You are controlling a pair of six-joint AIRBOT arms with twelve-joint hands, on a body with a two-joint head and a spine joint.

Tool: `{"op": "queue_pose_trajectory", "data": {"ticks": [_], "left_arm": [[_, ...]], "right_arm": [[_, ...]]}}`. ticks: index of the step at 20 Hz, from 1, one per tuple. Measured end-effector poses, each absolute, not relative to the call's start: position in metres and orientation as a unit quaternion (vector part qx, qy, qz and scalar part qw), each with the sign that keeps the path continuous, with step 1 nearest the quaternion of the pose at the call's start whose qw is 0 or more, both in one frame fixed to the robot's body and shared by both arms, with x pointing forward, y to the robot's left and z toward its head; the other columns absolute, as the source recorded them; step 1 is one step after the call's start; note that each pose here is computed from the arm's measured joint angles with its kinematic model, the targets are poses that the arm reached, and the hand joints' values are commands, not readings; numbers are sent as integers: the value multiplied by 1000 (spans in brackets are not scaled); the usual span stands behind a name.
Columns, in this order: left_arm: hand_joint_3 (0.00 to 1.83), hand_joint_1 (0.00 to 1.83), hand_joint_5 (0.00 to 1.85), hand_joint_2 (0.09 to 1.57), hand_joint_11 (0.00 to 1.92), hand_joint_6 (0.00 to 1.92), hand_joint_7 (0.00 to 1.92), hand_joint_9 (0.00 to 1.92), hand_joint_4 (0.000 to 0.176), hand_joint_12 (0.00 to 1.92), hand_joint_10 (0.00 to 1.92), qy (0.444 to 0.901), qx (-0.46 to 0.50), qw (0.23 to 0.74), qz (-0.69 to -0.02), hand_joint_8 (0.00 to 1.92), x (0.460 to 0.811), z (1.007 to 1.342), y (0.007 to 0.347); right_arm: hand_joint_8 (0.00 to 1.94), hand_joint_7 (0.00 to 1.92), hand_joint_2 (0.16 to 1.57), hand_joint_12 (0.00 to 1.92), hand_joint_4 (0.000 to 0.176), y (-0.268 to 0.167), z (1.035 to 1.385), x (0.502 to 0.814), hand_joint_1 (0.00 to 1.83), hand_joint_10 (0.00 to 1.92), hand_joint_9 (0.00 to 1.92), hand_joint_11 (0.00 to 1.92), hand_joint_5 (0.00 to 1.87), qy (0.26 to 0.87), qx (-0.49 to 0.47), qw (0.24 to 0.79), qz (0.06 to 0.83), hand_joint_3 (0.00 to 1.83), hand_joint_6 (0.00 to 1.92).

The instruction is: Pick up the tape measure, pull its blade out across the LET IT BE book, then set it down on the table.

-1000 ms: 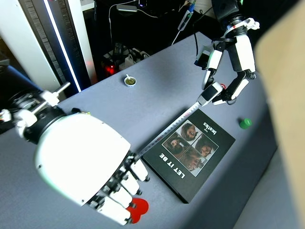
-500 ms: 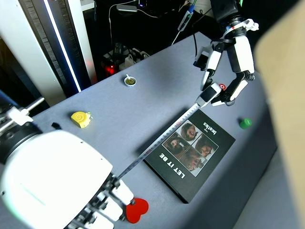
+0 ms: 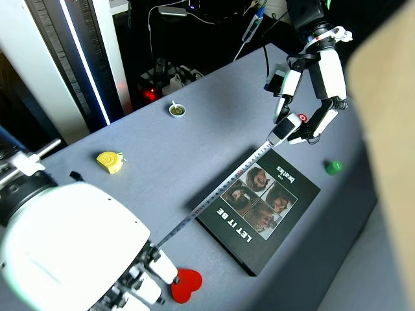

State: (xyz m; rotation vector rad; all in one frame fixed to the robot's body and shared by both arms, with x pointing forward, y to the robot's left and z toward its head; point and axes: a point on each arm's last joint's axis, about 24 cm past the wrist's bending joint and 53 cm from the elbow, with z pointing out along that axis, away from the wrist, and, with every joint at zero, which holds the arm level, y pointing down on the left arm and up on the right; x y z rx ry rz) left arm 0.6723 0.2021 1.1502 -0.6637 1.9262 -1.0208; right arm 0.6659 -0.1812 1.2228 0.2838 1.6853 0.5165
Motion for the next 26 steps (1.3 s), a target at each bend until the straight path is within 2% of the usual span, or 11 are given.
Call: {"op": "queue_pose_trajectory", "data": {"ticks": [1, 2, 3, 4, 5, 7, 10, 13, 17, 22, 26], "left_arm": [[0, 1388, 966, 1064, 1024, 893, 1118, 1099, 0, 802, 998, 768, -264, 418, -406, 622, 672, 1150, 202], [0, 1388, 966, 1064, 1023, 893, 1118, 1099, 0, 803, 998, 768, -264, 418, -406, 622, 672, 1150, 202], [0, 1388, 963, 1064, 1020, 890, 1118, 1099, 0, 802, 999, 768, -264, 419, -406, 625, 672, 1150, 202], [0, 1388, 963, 1064, 1019, 889, 1118, 1099, 0, 802, 999, 768, -264, 418, -406, 626, 672, 1150, 202], [0, 1388, 966, 1064, 1019, 888, 1117, 1098, 0, 802, 1000, 768, -265, 418, -407, 626, 672, 1150, 202], [0, 1388, 966, 1064, 1019, 888, 1117, 1098, 0, 802, 1000, 769, -262, 419, -406, 626, 672, 1150, 202], [0, 1388, 969, 1064, 1014, 905, 1120, 1094, 0, 801, 1000, 768, -264, 418, -407, 611, 672, 1150, 202], [0, 1388, 962, 1064, 1014, 896, 1123, 1096, 0, 803, 1001, 768, -267, 416, -408, 618, 672, 1149, 202], [0, 1388, 962, 1064, 1014, 895, 1122, 1095, 0, 803, 1002, 772, -276, 418, -391, 619, 679, 1142, 219], [0, 1387, 967, 1065, 1011, 904, 1122, 1088, 0, 803, 1007, 768, -292, 422, -383, 613, 696, 1134, 231], [0, 1387, 965, 1065, 1012, 913, 1119, 1091, 0, 803, 1005, 761, -314, 424, -377, 607, 711, 1127, 246]], "right_arm": [[1102, 887, 1193, 1334, 17, -180, 1221, 665, 1172, 684, 793, 513, 790, 736, 122, 627, 224, 1, 1316], [1155, 878, 1211, 1319, 3, -179, 1221, 665, 1163, 663, 757, 481, 725, 736, 123, 627, 223, 3, 1365], [673, 768, 1247, 1286, 0, -179, 1221, 664, 1021, 592, 686, 397, 715, 736, 122, 628, 223, 1, 1382], [397, 695, 1198, 1223, 0, -180, 1222, 664, 860, 493, 609, 284, 533, 735, 122, 629, 222, 0, 637], [175, 663, 1157, 1164, 0, -180, 1222, 664, 757, 330, 581, 203, 510, 735, 123, 630, 221, 0, 255], [10, 544, 1090, 1090, 0, -180, 1222, 664, 600, 85, 503, 71, 465, 735, 122, 630, 220, 0, 23], [0, 344, 1079, 929, 0, -178, 1221, 663, 307, 1, 327, 0, 261, 736, 121, 629, 220, 0, 0], [0, 142, 1086, 587, 0, -176, 1215, 660, 24, 0, 138, 0, 95, 741, 114, 625, 217, 2, 0], [1, 6, 1017, 323, 0, -160, 1209, 649, 0, 0, 15, 0, 17, 747, 105, 615, 229, 0, 0], [0, 0, 1001, 308, 0, -130, 1220, 628, 0, 3, 15, 0, 4, 738, 88, 613, 268, 0, 0], [5, 18, 997, 368, 0, -115, 1207, 614, 0, 3, 28, 0, 4, 748, 86, 597, 277, 0, 0]]}}
